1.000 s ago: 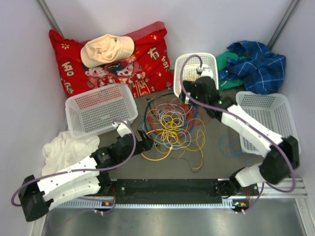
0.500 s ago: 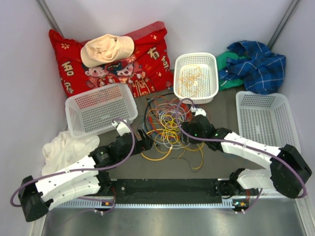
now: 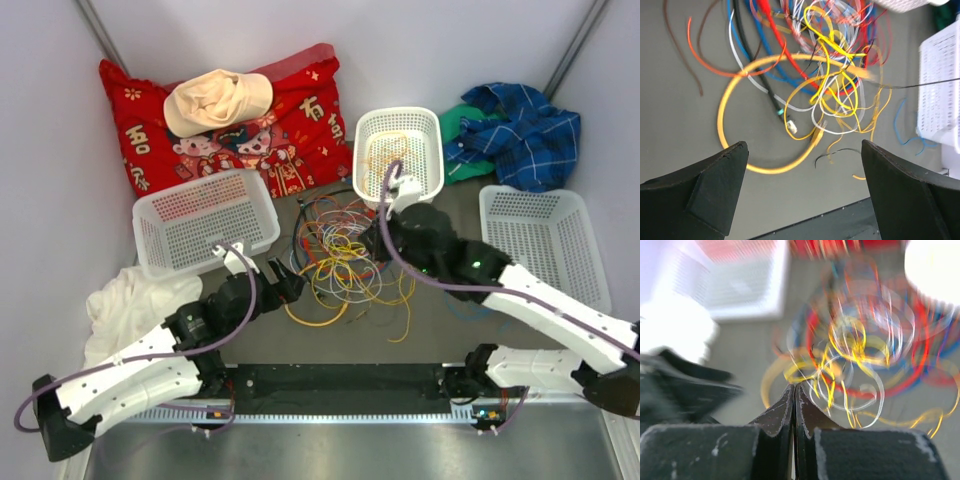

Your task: Untangle the cables

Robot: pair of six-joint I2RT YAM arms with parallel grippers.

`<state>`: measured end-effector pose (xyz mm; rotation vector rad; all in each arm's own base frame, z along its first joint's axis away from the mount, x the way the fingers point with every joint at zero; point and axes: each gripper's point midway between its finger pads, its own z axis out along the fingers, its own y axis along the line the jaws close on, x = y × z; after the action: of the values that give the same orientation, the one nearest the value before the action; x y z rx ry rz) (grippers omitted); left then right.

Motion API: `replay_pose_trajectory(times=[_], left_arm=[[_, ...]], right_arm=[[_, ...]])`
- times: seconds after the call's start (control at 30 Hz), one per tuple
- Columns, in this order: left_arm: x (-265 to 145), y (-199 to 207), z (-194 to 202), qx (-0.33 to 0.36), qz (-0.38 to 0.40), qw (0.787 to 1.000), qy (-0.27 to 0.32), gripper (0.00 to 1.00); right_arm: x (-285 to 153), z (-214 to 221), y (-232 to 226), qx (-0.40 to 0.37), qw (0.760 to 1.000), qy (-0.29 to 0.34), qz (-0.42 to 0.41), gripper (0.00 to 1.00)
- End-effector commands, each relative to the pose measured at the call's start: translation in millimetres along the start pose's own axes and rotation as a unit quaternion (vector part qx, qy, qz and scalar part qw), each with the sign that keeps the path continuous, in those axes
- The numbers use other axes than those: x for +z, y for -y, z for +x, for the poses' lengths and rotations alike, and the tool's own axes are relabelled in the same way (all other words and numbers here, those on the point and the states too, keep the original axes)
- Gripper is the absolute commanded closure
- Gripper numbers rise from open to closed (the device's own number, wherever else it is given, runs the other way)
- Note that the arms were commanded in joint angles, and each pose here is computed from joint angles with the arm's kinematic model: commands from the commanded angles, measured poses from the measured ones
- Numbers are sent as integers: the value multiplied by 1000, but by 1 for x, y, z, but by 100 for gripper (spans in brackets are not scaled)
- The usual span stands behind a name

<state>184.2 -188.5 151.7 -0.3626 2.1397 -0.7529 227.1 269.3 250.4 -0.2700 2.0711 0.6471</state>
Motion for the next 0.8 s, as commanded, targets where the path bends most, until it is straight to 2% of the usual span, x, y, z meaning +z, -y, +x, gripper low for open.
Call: replay_pose_trajectory(times=[0.0, 0.03, 0.1, 0.13, 0.33, 0.5, 0.63, 0.77], left_arm=[[-14, 33, -49, 19, 46, 995, 85, 1], [-17, 40, -58, 22, 53, 994, 98, 1], [-18, 44, -69, 46, 47, 991, 116, 1], [-22, 50, -79, 47, 50, 989, 130, 1], [-41, 81, -118, 69, 94, 973, 199, 1], [-72, 125, -156, 74, 192, 936, 286, 1], [-82, 153, -161, 93, 251, 914, 305, 1], [-81, 185, -152, 120, 324, 886, 309, 1]], right_arm=[[-74, -94, -33, -49, 994, 95, -30, 100], [-94, -123, -39, -56, 990, 122, -34, 100], [-104, -131, -39, -67, 991, 114, -28, 100], [-120, -151, -45, -66, 988, 137, -39, 100], [-151, -188, -59, -62, 982, 169, -64, 100], [-158, -192, -75, -49, 981, 161, -100, 100], [-168, -197, -89, -43, 977, 158, -138, 100], [-156, -185, -94, -40, 980, 132, -143, 100]])
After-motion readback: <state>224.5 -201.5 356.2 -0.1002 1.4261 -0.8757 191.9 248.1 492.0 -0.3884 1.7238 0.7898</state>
